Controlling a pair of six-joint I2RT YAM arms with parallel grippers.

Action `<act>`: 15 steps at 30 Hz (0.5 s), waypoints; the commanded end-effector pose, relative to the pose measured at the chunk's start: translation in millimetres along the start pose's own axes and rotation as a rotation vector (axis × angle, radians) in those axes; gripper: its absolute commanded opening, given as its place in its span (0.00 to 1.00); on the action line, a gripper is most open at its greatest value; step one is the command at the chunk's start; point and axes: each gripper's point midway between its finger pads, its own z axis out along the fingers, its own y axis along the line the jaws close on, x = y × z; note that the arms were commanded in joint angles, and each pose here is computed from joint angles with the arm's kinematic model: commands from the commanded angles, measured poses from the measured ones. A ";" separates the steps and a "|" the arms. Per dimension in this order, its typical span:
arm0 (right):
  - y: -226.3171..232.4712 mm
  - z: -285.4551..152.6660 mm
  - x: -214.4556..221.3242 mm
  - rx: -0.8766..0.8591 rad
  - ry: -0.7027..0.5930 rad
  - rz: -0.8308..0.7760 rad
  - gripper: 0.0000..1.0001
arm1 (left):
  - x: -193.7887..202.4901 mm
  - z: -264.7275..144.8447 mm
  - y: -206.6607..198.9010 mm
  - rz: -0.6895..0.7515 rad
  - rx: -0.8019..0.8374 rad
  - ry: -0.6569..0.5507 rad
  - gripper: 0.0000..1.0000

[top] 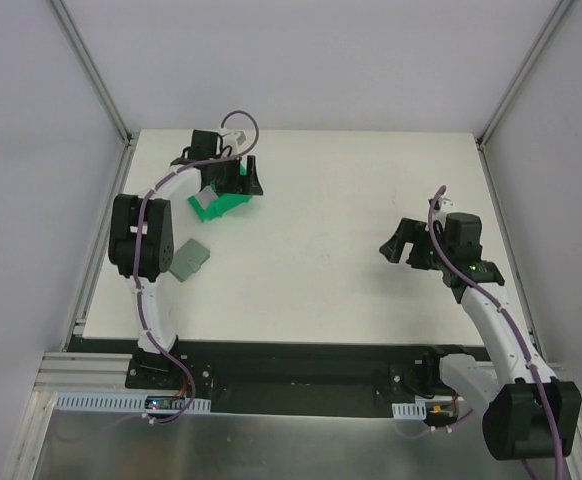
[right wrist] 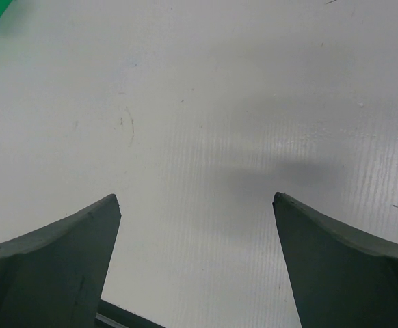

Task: Put the credit cards into the card holder
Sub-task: Move the storage box to the center of the board.

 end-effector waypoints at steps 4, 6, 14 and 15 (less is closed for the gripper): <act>2.4 3.1 0.5 -0.020 -0.009 0.020 0.96 | 1.0 3.9 -69.5 -0.002 0.131 0.027 0.82; 0.7 3.2 1.5 -0.012 -0.010 0.020 0.96 | 1.3 8.5 -82.9 -0.001 0.154 0.035 0.81; -3.6 3.0 6.1 0.004 -0.011 0.019 0.96 | 10.8 25.0 -135.4 -0.029 0.233 0.080 0.81; -4.7 3.3 7.5 0.008 -0.009 0.018 0.96 | 13.5 27.5 -142.2 -0.029 0.245 0.088 0.80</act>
